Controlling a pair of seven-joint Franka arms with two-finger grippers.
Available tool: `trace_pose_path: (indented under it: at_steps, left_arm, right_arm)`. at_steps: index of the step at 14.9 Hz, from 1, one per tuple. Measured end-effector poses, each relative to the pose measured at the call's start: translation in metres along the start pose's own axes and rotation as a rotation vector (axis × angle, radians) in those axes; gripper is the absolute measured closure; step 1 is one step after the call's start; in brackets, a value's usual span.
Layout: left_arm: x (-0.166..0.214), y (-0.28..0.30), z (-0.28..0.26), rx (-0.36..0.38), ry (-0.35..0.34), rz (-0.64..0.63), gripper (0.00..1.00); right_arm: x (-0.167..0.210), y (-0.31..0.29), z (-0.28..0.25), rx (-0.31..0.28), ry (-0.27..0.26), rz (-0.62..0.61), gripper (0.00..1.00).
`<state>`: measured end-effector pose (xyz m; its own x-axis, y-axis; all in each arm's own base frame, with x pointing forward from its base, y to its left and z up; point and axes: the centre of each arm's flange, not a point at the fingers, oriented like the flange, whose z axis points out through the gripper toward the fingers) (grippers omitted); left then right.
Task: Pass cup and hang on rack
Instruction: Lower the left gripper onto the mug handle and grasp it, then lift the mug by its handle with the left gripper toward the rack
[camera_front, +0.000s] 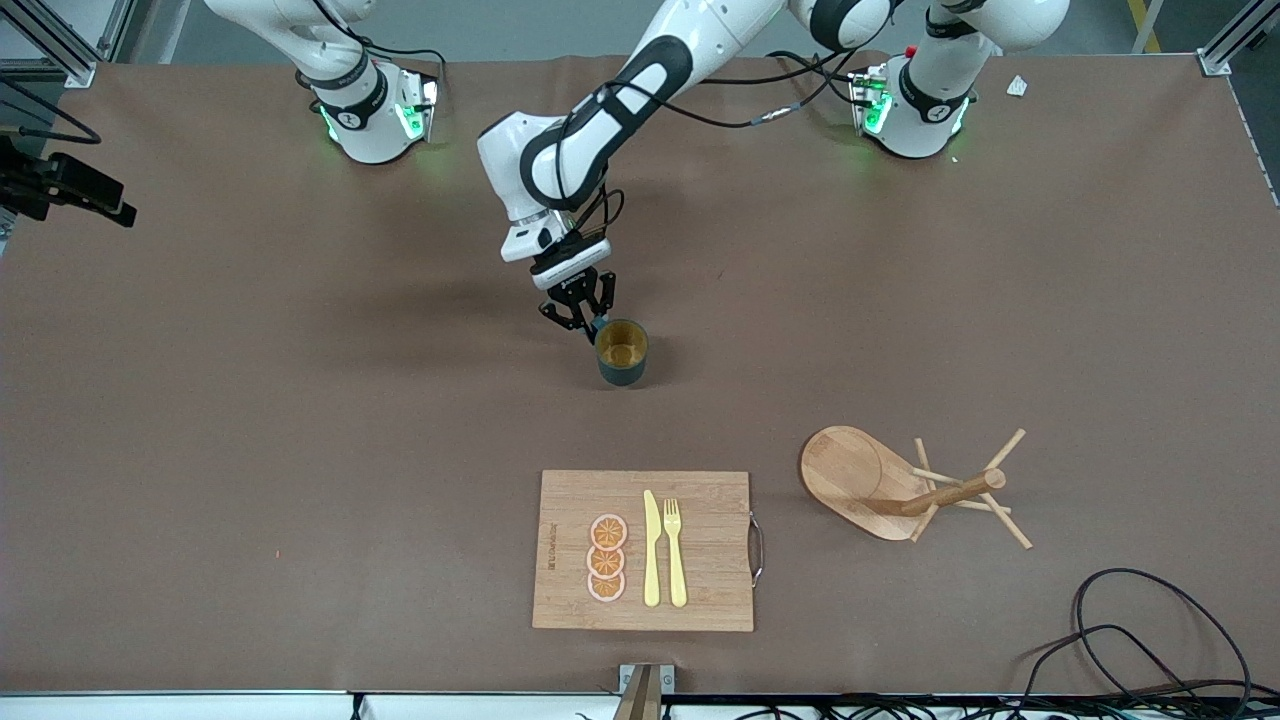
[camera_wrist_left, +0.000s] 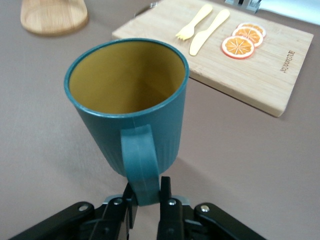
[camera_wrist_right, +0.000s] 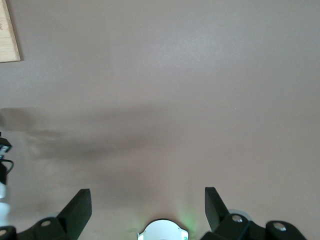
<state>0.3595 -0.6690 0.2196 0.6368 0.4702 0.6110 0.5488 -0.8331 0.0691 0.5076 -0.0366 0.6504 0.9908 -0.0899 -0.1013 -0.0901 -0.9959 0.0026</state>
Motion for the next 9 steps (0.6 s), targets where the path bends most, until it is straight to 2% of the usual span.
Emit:
trace_pose_path:
  at_steps: [4, 7, 9]
  left_arm:
    - [0.141, 0.021, -0.065, -0.017, -0.333, -0.151, 0.79]
    - [0.260, 0.013, -0.098, -0.079, -0.551, -0.259, 0.79]
    - [0.324, 0.001, -0.104, -0.124, -0.689, -0.322, 0.79]
  right_arm:
    - [0.000, -0.001, 0.001, -0.001, 0.006, -0.002, 0.00]
    - [0.002, 0.001, 0.000, 0.000, 0.023, 0.003, 0.00]
    - [0.004, 0.003, -0.002, 0.001, 0.042, 0.007, 0.00]
